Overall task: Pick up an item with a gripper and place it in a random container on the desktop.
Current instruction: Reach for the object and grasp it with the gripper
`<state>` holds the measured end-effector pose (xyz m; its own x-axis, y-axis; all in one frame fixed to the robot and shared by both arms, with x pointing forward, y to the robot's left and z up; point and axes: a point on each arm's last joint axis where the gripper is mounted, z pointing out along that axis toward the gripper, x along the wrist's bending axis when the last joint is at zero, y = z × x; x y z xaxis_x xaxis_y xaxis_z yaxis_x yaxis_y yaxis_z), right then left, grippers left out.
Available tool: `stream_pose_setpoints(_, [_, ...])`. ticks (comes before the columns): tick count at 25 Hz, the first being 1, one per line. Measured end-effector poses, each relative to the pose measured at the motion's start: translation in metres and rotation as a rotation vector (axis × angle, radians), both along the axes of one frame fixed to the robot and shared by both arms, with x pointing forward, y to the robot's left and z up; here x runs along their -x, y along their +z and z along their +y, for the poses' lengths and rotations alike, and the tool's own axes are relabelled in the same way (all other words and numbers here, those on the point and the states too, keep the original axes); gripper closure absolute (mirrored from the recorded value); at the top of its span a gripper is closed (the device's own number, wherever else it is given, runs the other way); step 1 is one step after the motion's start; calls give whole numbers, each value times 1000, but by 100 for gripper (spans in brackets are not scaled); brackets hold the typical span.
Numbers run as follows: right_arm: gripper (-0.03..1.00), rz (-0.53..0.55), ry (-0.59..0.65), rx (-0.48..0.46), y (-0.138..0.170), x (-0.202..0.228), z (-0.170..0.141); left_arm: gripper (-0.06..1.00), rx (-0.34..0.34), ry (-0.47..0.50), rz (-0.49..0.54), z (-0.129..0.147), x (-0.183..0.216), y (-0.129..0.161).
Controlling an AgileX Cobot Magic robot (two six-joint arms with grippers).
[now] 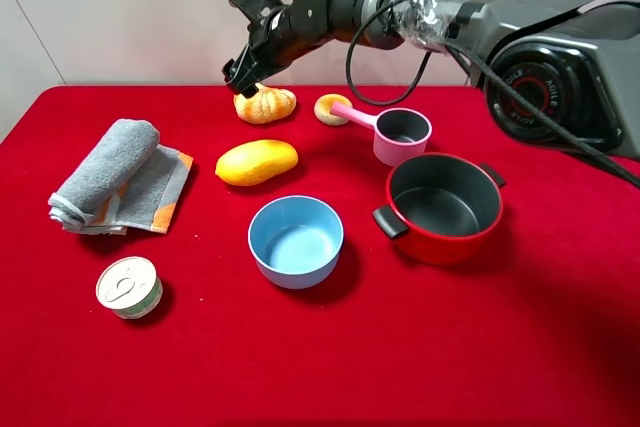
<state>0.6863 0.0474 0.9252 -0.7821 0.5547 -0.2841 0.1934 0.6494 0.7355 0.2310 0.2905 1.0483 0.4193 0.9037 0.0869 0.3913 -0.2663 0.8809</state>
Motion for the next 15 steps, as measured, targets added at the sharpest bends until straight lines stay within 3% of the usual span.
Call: stream_pose_setpoints(15, [27, 41, -30, -24, -43, -7, -1, -1, 0, 0, 0, 0, 0, 0])
